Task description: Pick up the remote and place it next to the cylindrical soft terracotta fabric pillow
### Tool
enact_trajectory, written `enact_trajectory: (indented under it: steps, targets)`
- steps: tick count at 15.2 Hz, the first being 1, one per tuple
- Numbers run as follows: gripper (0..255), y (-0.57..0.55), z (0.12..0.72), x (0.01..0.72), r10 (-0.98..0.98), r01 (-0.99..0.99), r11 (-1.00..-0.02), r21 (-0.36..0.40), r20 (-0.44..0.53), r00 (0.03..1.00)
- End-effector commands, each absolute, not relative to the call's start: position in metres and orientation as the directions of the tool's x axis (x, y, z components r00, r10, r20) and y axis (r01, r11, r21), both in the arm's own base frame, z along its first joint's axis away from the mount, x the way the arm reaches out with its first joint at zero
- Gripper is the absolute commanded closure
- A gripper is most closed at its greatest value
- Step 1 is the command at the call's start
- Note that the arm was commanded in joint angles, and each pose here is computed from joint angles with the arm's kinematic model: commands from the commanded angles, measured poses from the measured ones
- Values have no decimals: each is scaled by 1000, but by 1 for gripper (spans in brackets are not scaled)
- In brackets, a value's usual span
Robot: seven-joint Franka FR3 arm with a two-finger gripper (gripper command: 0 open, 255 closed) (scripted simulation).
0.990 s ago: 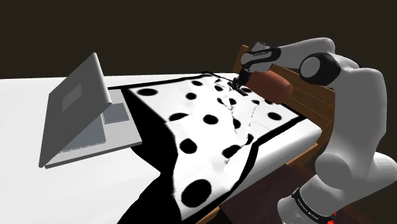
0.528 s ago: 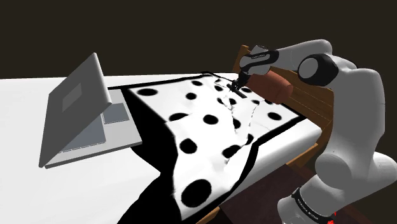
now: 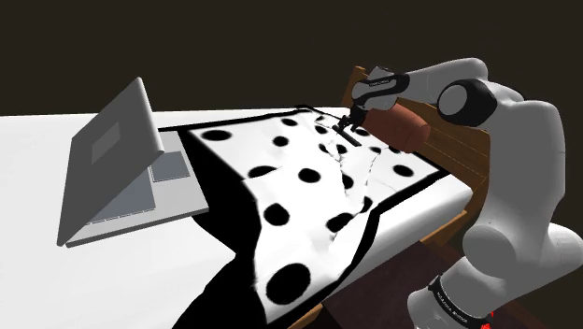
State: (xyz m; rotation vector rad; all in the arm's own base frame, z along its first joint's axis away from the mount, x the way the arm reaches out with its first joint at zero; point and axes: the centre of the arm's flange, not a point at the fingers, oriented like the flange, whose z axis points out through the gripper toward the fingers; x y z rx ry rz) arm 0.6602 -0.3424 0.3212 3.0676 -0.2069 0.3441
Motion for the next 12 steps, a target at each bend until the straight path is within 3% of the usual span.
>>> enact_trajectory:
  steps: [1,5,12]
  targets:
    - [0,-342,321,660,-127,-138,-990,32,224,966]
    - [0,-339,370,649,-127,-138,-990,32,224,966]
    - [0,-339,370,649,-127,-138,-990,32,224,966]
